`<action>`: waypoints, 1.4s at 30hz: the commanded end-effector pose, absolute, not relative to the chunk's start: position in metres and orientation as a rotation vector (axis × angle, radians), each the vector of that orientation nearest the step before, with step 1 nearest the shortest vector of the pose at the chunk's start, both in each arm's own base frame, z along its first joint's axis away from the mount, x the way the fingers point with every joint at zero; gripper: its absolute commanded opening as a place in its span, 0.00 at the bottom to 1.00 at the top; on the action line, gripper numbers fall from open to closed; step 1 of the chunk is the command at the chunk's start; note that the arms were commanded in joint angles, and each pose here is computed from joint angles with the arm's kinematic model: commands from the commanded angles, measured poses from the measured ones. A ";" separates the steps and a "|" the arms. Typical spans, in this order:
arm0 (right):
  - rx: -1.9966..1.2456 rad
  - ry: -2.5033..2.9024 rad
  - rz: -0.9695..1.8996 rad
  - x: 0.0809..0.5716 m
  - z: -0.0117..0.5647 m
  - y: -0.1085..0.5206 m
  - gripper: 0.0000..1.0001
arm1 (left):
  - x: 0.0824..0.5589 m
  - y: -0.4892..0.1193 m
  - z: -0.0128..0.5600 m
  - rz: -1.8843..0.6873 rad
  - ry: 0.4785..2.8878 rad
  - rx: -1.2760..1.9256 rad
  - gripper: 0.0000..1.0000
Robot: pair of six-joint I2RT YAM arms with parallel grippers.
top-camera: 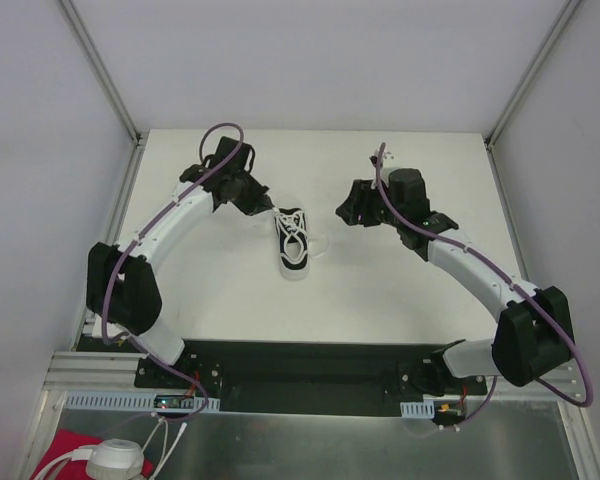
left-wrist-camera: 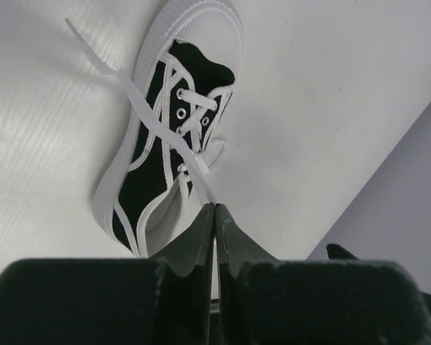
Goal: Tie the shoes
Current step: Wrap the shoelace around the shoelace.
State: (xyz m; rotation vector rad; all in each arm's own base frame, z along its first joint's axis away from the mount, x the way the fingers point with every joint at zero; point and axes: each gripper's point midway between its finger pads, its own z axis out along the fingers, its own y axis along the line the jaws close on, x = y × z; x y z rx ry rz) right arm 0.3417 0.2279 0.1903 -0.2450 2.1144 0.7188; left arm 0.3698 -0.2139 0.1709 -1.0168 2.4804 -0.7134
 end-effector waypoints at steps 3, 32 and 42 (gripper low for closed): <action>-0.292 2.077 0.870 0.341 0.209 0.260 0.57 | 0.347 -0.210 0.213 -0.792 2.403 -0.973 0.00; -0.819 1.962 0.832 0.342 0.189 0.379 0.51 | 0.363 -0.231 0.206 -0.813 2.452 -0.944 0.00; -0.778 1.938 0.829 0.357 0.185 0.396 0.42 | 0.359 -0.231 0.209 -0.828 2.450 -0.943 0.00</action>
